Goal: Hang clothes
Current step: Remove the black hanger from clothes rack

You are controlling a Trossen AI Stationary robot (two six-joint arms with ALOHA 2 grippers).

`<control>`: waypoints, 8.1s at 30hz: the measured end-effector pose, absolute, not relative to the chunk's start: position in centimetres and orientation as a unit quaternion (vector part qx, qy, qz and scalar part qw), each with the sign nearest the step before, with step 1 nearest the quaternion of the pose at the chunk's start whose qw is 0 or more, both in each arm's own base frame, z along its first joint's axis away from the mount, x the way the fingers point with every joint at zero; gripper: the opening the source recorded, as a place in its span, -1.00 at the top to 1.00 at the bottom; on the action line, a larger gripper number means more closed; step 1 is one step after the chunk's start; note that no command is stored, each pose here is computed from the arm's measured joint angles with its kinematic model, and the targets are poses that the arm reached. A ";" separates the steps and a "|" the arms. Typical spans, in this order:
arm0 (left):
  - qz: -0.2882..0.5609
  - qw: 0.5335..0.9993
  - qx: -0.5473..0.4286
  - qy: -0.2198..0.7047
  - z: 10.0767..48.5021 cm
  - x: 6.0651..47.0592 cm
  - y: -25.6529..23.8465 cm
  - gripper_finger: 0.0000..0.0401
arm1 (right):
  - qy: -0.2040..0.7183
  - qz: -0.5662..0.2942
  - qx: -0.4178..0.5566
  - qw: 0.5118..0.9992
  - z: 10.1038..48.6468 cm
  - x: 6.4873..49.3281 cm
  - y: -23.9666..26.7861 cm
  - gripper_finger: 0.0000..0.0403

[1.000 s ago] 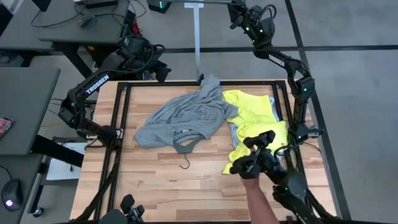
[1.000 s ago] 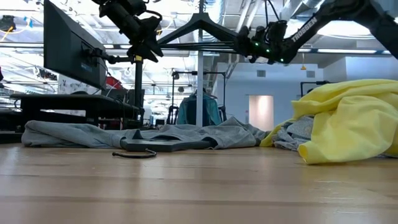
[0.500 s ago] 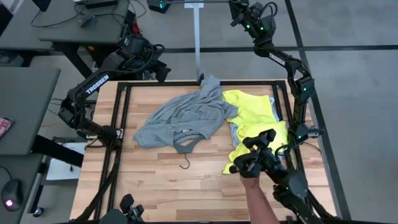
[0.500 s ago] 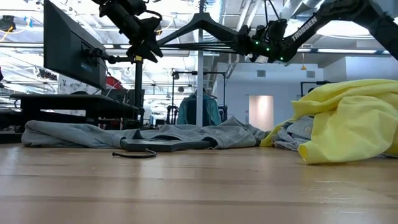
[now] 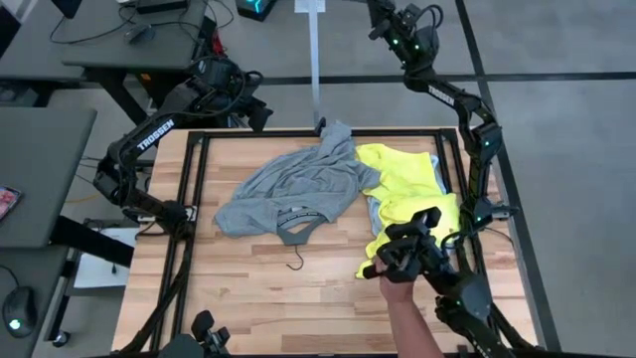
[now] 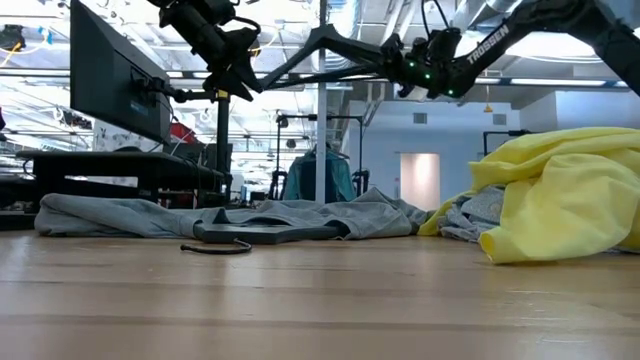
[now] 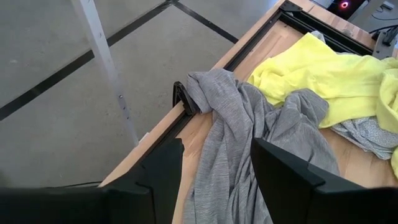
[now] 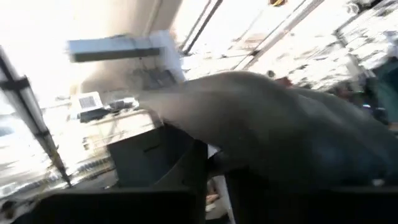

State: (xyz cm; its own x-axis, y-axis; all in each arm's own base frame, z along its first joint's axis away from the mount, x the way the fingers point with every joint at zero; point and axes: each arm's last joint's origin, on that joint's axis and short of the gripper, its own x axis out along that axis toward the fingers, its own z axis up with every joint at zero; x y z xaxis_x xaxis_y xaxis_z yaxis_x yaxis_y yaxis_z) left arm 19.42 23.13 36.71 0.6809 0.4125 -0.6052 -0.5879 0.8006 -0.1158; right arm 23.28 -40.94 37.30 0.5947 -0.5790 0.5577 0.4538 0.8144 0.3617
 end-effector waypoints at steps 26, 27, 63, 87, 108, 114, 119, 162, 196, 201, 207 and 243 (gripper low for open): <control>0.273 0.906 -0.142 0.291 36.7 19.4 23.1 0.14 | -0.340 -0.237 0.070 0.907 39.3 24.2 -40.1 0.93; 0.273 0.906 -0.142 0.291 36.7 19.4 23.1 0.14 | -0.340 -0.236 0.070 0.908 39.3 24.2 -40.1 0.93; 0.331 0.915 -0.087 0.215 41.9 15.7 18.5 0.14 | -0.163 -0.192 0.260 0.932 41.1 30.2 -32.6 0.93; 0.297 0.920 -0.034 0.255 42.9 14.0 13.6 0.14 | 0.052 -0.189 0.650 0.734 21.5 35.1 -20.0 0.82; 0.279 0.924 0.001 0.262 42.9 14.3 13.4 0.14 | 0.259 -0.082 0.318 0.908 32.0 31.4 -17.7 0.46; 0.280 0.927 0.019 0.248 43.2 14.4 13.6 0.14 | 0.040 -0.204 0.186 0.960 40.4 28.3 -22.4 0.46; 0.284 0.928 0.011 0.241 43.2 14.9 14.0 0.14 | -0.077 -0.283 0.214 0.932 40.8 25.6 -28.0 0.46; 0.377 0.904 -0.083 0.183 42.5 16.0 19.7 0.14 | -0.429 -0.249 0.289 0.819 35.5 31.3 -45.9 -0.06; 0.375 0.904 -0.077 0.193 42.4 15.9 19.6 0.14 | -0.468 -0.222 0.358 0.777 35.5 30.8 -46.1 0.90; 0.374 0.902 -0.081 0.200 42.2 15.9 19.6 0.14 | -0.458 -0.204 0.360 0.786 35.6 30.9 -46.0 0.63; 0.374 0.902 -0.081 0.200 42.2 15.9 19.6 0.14 | -0.477 -0.230 0.364 0.766 35.6 31.1 -45.9 0.19; 0.373 0.903 -0.074 0.199 42.3 15.9 19.6 0.14 | -0.518 -0.264 0.326 0.746 36.5 29.9 -46.3 0.90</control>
State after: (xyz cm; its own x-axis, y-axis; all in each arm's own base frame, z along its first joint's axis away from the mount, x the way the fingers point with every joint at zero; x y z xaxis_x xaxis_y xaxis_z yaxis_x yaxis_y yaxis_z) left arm 15.89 19.59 42.27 0.6428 0.6437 -0.4154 -0.7028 0.7112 0.0145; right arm 29.90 -46.26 36.45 0.3251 -0.7306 0.6004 0.0563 0.6488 0.7589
